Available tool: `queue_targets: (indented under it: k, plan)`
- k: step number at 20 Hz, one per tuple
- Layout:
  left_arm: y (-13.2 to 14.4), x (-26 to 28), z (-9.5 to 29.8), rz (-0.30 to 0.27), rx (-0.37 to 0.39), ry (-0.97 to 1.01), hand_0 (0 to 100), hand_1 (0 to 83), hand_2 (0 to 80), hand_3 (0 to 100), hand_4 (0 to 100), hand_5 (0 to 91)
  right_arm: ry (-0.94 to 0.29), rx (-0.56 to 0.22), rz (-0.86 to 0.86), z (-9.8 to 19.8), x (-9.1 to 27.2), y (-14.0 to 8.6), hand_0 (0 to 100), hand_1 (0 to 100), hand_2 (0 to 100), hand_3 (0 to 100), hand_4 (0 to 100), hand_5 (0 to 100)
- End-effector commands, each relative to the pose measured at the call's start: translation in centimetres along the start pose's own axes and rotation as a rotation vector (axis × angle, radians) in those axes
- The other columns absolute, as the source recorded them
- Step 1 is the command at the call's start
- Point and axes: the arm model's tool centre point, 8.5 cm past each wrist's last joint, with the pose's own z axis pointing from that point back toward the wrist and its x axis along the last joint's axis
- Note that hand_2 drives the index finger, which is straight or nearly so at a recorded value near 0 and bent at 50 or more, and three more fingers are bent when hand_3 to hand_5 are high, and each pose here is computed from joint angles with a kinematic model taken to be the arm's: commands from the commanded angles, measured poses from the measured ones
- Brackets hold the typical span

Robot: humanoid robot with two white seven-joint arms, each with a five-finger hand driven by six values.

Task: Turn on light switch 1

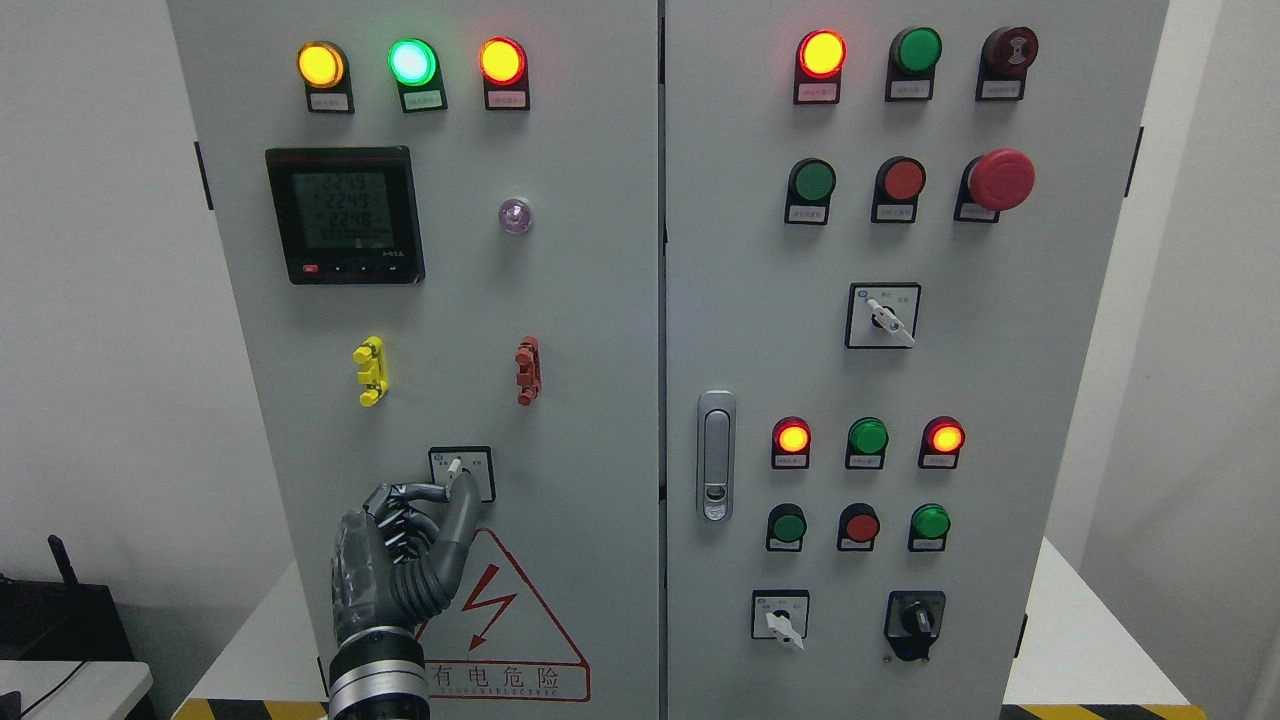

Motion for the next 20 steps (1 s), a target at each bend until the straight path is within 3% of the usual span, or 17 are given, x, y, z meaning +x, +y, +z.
queue_targets:
  k: [1, 20]
  plan:
    - [-0.04, 0.04, -0.02, -0.004, 0.009, 0.006, 25, 49.5, 52.2, 89, 96, 86.8, 0.001, 0.001, -0.008, 0.0, -0.01, 0.02, 12, 39, 0, 0, 0, 0]
    - [-0.13, 0.52, -0.36, -0.008, 0.01, 0.017, 26, 48.1, 54.1, 90, 96, 86.7, 0.001, 0.003, -0.008, 0.01, -0.01, 0.12, 12, 39, 0, 0, 0, 0]
